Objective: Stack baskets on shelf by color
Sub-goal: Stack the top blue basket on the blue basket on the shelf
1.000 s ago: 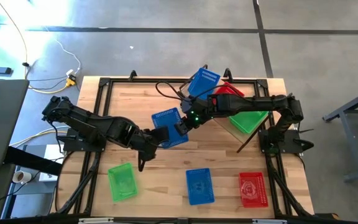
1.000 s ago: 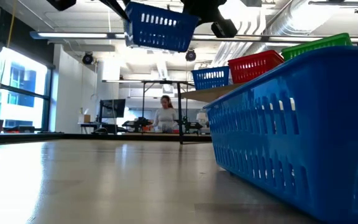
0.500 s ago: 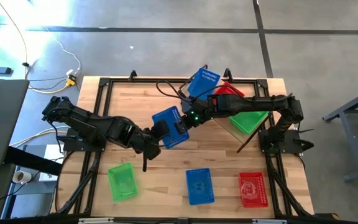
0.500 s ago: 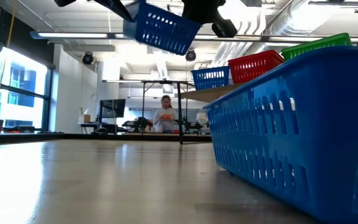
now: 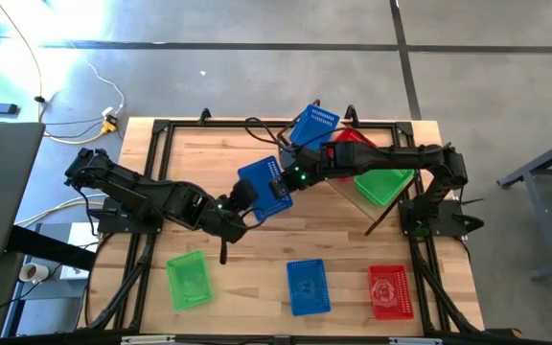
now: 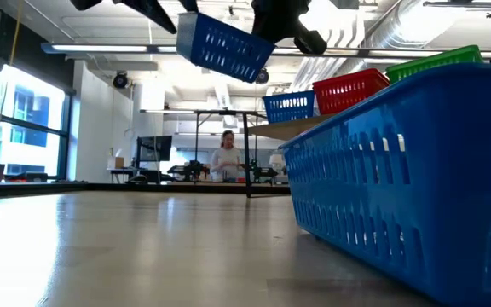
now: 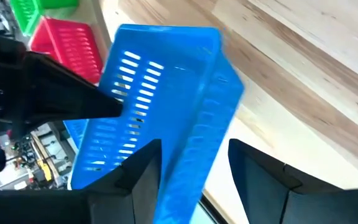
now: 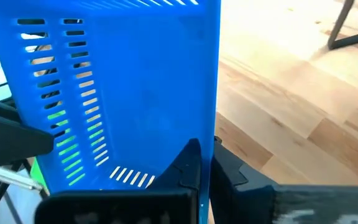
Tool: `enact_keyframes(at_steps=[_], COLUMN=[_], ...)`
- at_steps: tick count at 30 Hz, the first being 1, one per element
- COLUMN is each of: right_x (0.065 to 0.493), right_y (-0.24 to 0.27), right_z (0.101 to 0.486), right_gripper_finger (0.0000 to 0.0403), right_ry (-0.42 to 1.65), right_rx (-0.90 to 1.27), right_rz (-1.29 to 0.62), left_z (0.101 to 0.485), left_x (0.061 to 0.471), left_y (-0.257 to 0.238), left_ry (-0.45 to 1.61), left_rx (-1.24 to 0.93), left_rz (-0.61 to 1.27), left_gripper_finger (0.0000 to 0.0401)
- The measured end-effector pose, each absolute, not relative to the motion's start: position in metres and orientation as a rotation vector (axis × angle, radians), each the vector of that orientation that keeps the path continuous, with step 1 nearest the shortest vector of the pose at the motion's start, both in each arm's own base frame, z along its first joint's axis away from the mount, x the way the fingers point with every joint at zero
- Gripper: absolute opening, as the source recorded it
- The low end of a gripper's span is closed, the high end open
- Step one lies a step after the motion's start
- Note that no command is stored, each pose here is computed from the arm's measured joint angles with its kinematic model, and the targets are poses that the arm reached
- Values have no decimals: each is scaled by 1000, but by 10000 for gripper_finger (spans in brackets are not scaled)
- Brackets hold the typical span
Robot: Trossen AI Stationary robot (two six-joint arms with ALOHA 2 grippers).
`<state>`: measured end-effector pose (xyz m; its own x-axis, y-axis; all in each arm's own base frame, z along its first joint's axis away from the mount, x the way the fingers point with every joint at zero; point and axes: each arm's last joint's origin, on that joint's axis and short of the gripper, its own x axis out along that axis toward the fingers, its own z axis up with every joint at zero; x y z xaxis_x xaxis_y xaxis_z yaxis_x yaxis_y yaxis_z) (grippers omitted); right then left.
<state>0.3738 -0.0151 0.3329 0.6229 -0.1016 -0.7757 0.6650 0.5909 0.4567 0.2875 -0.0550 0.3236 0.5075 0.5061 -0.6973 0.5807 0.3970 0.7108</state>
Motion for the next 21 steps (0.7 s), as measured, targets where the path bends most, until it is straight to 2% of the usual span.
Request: enact_keyframes(at_steps=[5, 13, 21], right_x=[373, 363, 344], right_y=[-22, -38, -57], right_z=[333, 336, 358], right_gripper_finger=[0, 0, 0], right_ry=[766, 772, 660], right_rx=[824, 823, 863], right_rz=[-534, -609, -689], left_z=[323, 332, 343], left_x=[286, 281, 271], left_y=[-54, -48, -42], left_ry=[1123, 1107, 1074], left_rx=[1189, 1142, 1053], left_rz=[-15, 243, 322], left_gripper_finger=[177, 177, 177])
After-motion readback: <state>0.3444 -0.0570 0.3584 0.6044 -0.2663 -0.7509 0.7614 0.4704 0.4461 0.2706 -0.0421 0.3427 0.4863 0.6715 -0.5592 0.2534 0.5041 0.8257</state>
